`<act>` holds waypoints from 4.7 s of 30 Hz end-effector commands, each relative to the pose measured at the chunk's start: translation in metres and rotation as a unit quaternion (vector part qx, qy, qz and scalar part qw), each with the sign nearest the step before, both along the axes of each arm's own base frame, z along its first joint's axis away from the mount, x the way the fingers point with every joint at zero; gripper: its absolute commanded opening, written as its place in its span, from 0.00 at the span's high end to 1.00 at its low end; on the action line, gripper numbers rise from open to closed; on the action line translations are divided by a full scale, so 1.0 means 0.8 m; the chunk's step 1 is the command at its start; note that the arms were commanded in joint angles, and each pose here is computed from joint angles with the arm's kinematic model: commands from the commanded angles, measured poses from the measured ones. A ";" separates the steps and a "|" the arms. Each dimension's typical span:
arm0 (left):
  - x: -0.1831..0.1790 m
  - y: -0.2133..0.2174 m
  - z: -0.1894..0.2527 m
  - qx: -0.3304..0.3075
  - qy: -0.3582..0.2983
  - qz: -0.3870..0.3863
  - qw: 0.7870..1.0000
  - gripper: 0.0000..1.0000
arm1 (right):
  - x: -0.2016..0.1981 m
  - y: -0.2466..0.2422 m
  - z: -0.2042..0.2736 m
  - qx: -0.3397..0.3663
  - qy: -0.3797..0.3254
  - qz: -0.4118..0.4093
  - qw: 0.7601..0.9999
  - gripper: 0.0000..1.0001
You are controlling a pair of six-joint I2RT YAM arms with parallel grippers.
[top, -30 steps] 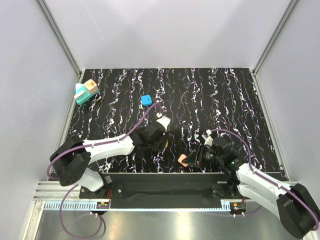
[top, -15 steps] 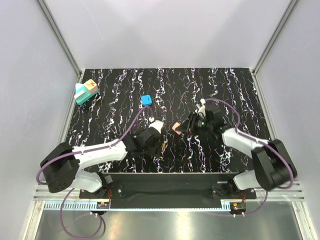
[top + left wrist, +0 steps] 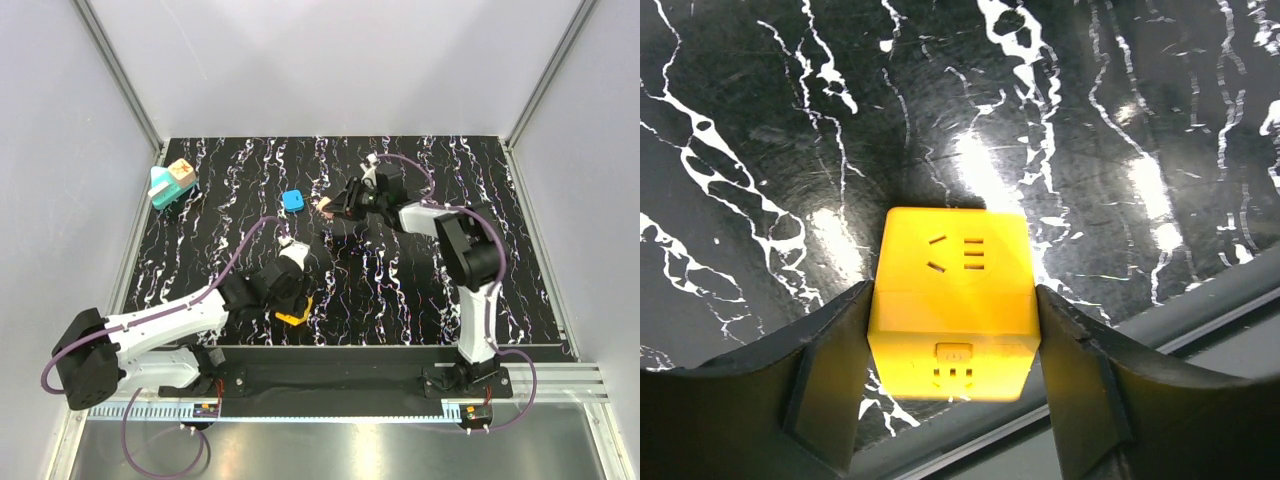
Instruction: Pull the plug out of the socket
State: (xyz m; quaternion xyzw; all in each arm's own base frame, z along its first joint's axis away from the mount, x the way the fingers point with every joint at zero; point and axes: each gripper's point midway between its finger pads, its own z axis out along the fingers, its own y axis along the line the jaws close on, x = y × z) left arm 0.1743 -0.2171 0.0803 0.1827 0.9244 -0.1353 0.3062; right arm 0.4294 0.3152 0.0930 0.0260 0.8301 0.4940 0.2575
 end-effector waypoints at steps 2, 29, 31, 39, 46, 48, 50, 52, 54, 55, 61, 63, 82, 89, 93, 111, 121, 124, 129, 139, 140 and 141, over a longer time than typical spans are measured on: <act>0.005 -0.002 -0.001 -0.010 -0.012 0.001 1.000 0.40 | 0.039 0.038 0.022 0.039 -0.036 0.019 0.998 1.00; 0.014 0.012 -0.013 -0.094 -0.077 0.136 0.983 0.43 | 0.083 0.049 -0.075 0.005 0.078 -0.103 0.992 0.74; 0.005 0.010 -0.020 -0.102 -0.070 0.135 0.983 0.41 | 0.081 0.052 -0.070 0.012 0.074 -0.098 0.992 0.67; -0.017 0.007 -0.022 -0.099 -0.057 0.128 0.985 0.31 | 0.072 0.064 -0.054 0.023 0.075 -0.079 0.994 0.33; -0.023 0.001 -0.020 -0.087 -0.055 0.121 0.987 0.21 | 0.065 0.066 -0.037 0.022 0.074 -0.059 0.995 0.13; -0.020 -0.001 -0.012 -0.089 -0.061 0.121 0.987 0.21 | 0.063 0.059 -0.032 0.001 0.068 -0.062 0.996 0.12; -0.017 0.001 -0.002 -0.088 -0.070 0.125 0.986 0.21 | 0.061 0.047 -0.030 -0.033 0.056 -0.066 0.996 0.11; -0.014 0.007 0.013 -0.086 -0.081 0.129 0.985 0.20 | 0.055 0.039 -0.034 -0.064 0.061 -0.065 0.994 0.09; -0.010 0.017 0.026 -0.080 -0.094 0.138 0.983 0.18 | 0.057 0.032 -0.028 -0.089 0.037 -0.056 0.994 0.09; -0.009 0.020 0.037 -0.091 -0.102 0.140 0.981 0.18 | 0.049 0.026 -0.035 -0.107 0.046 -0.053 0.992 0.08; -0.002 0.050 0.086 -0.125 -0.131 0.159 0.971 0.16 | 0.048 0.002 -0.032 -0.179 0.009 -0.040 0.983 0.04; 0.003 0.068 0.104 -0.134 -0.146 0.165 0.966 0.13 | 0.041 -0.010 -0.019 -0.191 -0.004 -0.045 0.981 0.04; 0.095 0.095 0.161 -0.159 -0.145 0.144 0.966 0.03 | -0.078 -0.069 0.007 -0.183 0.019 -0.069 0.981 0.00; 0.111 0.129 0.152 -0.149 -0.140 0.172 0.964 0.04 | -0.132 -0.032 -0.020 -0.149 0.007 -0.029 0.988 0.00; 0.121 0.159 0.166 -0.162 -0.149 0.209 0.953 0.03 | -0.200 0.013 -0.030 -0.146 0.011 0.043 0.988 0.00; 0.215 0.373 0.147 -0.247 -0.144 0.464 0.838 0.09 | -0.264 -0.029 -0.018 -0.150 -0.082 0.068 0.983 0.00; 0.270 0.450 0.117 -0.362 -0.203 0.493 0.764 0.39 | -0.275 -0.017 -0.046 -0.145 -0.078 0.121 0.979 0.00; 0.279 0.470 0.083 -0.331 -0.178 0.520 0.767 0.35 | -0.277 -0.011 -0.056 -0.145 -0.067 0.138 0.978 0.00; 0.283 0.509 0.049 -0.285 -0.163 0.563 0.759 0.56 | -0.275 -0.012 -0.056 -0.139 -0.060 0.139 0.979 0.00; 0.322 0.558 0.015 -0.291 -0.187 0.588 0.731 0.97 | -0.264 -0.024 -0.066 -0.123 -0.034 0.126 0.984 0.00; 0.322 0.562 0.011 -0.290 -0.188 0.597 0.724 0.99 | -0.263 -0.023 -0.066 -0.121 -0.034 0.126 0.984 0.00; 0.322 0.569 0.012 -0.283 -0.198 0.609 0.714 1.00 | -0.263 -0.024 -0.067 -0.119 -0.031 0.126 0.984 0.00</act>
